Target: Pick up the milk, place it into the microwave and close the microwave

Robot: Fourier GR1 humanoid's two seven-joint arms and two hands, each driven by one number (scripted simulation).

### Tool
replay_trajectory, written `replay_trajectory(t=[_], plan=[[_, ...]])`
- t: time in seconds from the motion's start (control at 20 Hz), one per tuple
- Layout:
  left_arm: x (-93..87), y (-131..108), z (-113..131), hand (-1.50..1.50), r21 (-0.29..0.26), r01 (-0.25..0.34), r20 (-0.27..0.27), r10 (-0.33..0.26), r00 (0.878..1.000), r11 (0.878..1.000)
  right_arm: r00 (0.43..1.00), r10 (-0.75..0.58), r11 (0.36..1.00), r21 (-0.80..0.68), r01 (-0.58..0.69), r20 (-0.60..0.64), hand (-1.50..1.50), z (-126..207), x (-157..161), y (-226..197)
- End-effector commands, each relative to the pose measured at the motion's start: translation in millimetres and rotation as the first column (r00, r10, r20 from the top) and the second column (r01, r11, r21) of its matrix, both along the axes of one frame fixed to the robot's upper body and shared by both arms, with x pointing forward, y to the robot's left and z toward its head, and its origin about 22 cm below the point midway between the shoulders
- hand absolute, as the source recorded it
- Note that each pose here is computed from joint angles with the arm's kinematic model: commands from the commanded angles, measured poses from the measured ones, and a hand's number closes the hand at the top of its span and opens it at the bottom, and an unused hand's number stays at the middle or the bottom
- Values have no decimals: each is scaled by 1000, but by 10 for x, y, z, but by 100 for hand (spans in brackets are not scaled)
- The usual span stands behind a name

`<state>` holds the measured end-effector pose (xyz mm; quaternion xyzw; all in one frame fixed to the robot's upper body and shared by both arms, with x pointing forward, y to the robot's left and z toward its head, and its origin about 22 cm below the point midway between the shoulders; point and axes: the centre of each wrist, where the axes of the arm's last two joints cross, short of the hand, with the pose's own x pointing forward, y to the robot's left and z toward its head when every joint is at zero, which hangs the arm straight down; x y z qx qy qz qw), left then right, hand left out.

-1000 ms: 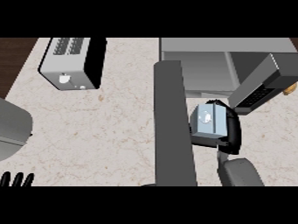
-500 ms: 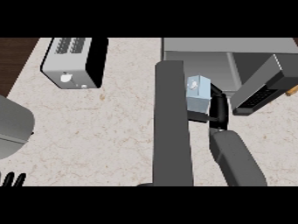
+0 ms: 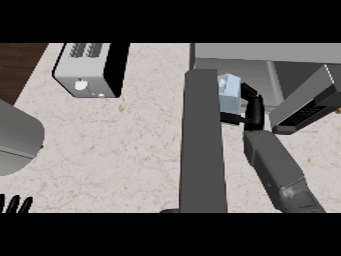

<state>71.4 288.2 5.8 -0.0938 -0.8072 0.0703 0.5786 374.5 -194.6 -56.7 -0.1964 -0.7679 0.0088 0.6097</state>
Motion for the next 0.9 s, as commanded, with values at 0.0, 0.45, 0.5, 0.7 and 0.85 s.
replay_trajectory(t=[0.0, 0.45, 0.5, 0.7, 0.85], plan=[[2, 16, -36, -150, -7, 25, 3, -25, 1000, 1000, 999, -29, 997, -75, 26, -30, 150, -5, 59, -83], [168, 5, -51, -150, -8, 44, 26, -43, 999, 999, 997, -61, 968, -241, 73, 56, 150, 232, 231, -420], [113, 80, -33, -150, 0, 45, 15, -45, 999, 999, 994, -81, 958, -269, 98, 74, 150, 216, 236, -271], [178, 22, -71, -150, -15, 50, 21, -49, 999, 999, 990, -91, 943, -311, 120, 108, 150, 357, 316, -452], [149, 8, -99, -150, -27, 63, 28, -62, 998, 998, 982, -122, 952, -264, 156, 143, 150, 391, 328, -515]])
